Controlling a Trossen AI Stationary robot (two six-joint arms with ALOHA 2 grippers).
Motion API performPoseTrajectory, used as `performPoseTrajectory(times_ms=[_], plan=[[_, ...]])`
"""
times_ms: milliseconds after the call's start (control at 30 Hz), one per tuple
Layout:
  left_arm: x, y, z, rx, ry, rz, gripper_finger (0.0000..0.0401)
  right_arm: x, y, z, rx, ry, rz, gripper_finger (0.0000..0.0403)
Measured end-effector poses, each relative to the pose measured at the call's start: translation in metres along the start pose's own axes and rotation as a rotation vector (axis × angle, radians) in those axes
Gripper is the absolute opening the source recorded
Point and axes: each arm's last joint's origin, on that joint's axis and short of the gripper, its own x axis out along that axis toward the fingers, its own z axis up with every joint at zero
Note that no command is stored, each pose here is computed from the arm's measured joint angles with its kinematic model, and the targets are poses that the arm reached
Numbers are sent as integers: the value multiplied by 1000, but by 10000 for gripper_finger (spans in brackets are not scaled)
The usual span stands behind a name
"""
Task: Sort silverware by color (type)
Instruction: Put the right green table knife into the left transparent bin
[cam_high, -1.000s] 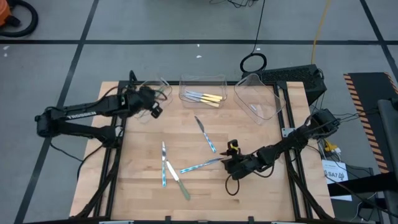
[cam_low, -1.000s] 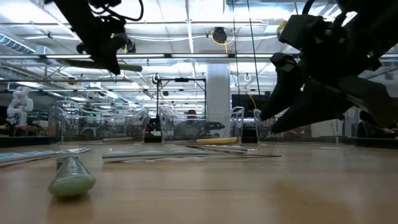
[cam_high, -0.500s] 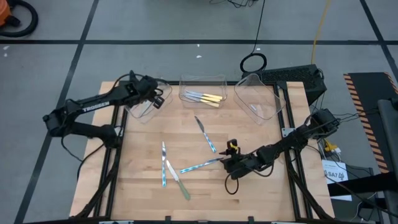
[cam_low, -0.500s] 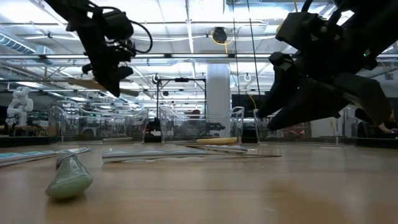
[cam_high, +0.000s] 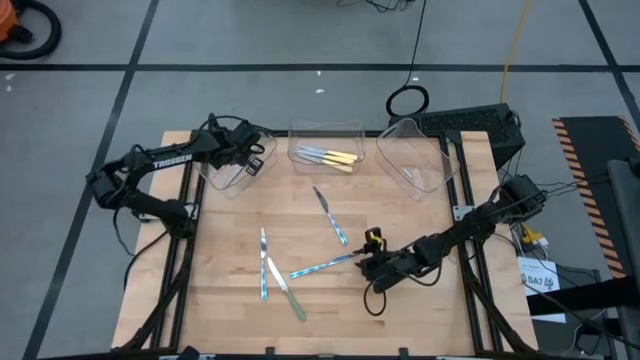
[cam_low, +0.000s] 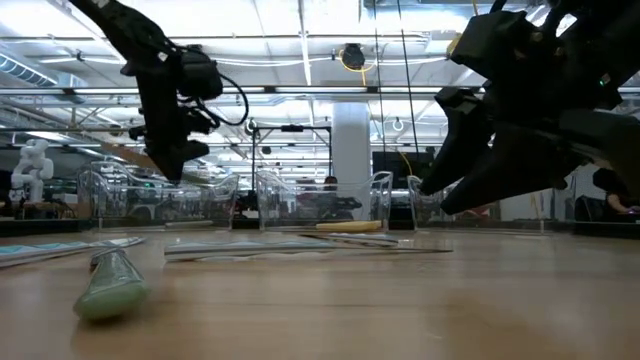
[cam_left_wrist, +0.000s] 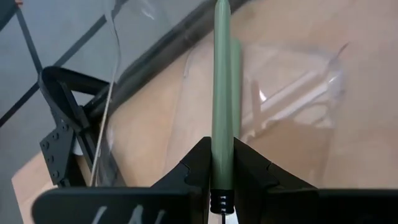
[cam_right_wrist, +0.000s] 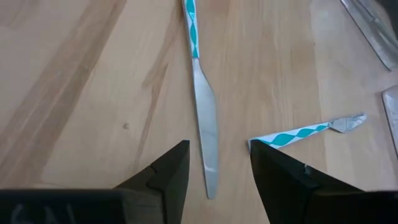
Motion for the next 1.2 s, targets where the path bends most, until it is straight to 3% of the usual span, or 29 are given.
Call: performPoseTrajectory(times_ms=[333,1200], plan=[[24,-4,-2,38,97,19,47,0,0,0,1,0,-1,162],[25,-5,-2,21,108,-22,47,0,0,0,1,0,-2,162]])
